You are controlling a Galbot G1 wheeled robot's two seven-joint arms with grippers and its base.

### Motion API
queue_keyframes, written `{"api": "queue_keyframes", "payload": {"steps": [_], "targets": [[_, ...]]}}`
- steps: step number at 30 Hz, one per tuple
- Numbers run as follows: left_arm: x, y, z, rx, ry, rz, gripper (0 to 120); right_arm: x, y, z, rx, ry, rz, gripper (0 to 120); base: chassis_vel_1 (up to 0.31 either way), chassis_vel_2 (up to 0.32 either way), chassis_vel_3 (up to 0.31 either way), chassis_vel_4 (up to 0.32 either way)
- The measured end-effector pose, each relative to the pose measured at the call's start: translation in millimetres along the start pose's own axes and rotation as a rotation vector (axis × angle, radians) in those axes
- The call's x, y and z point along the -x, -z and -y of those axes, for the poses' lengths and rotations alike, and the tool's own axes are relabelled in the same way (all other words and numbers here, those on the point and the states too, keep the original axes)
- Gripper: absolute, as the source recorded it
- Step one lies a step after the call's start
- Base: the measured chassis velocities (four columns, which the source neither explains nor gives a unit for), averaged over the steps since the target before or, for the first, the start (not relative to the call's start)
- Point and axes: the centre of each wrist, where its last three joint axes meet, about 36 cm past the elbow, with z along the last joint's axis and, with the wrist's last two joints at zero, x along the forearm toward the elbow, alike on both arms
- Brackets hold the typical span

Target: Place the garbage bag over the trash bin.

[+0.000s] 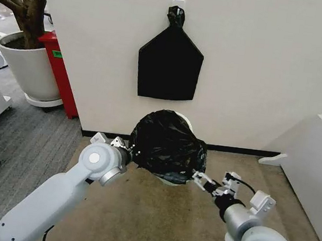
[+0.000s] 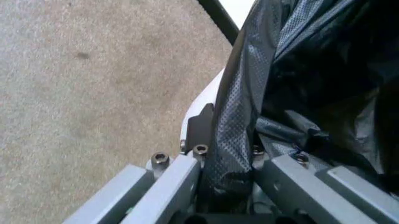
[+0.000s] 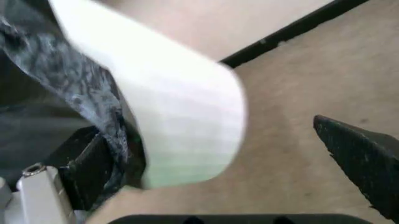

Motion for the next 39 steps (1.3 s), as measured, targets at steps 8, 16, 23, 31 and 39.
{"api": "queue_keyframes", "payload": {"steps": [8,16,23,31,39], "targets": [[-9,15,-6,-0.041,-0.007,-0.124,0,25,-11,42,-0.067,-0.073,0.011,100,0.0,0.0,0.0,0.0],[-11,21,-18,-0.02,-0.027,-0.196,0,34,-13,61,-0.065,-0.036,0.04,100,0.0,0.0,0.0,0.0],[-13,21,-18,0.002,-0.083,-0.222,0,36,-15,69,-0.09,-0.047,0.005,100,0.0,0.0,0.0,0.0],[-3,16,-28,0.144,-0.209,-0.05,0,16,-5,52,-0.076,-0.01,0.044,100,0.0,0.0,0.0,0.0],[20,10,-35,0.235,-0.241,0.069,0,-23,1,15,-0.08,0.073,0.083,100,0.0,0.0,0.0,0.0]]}}
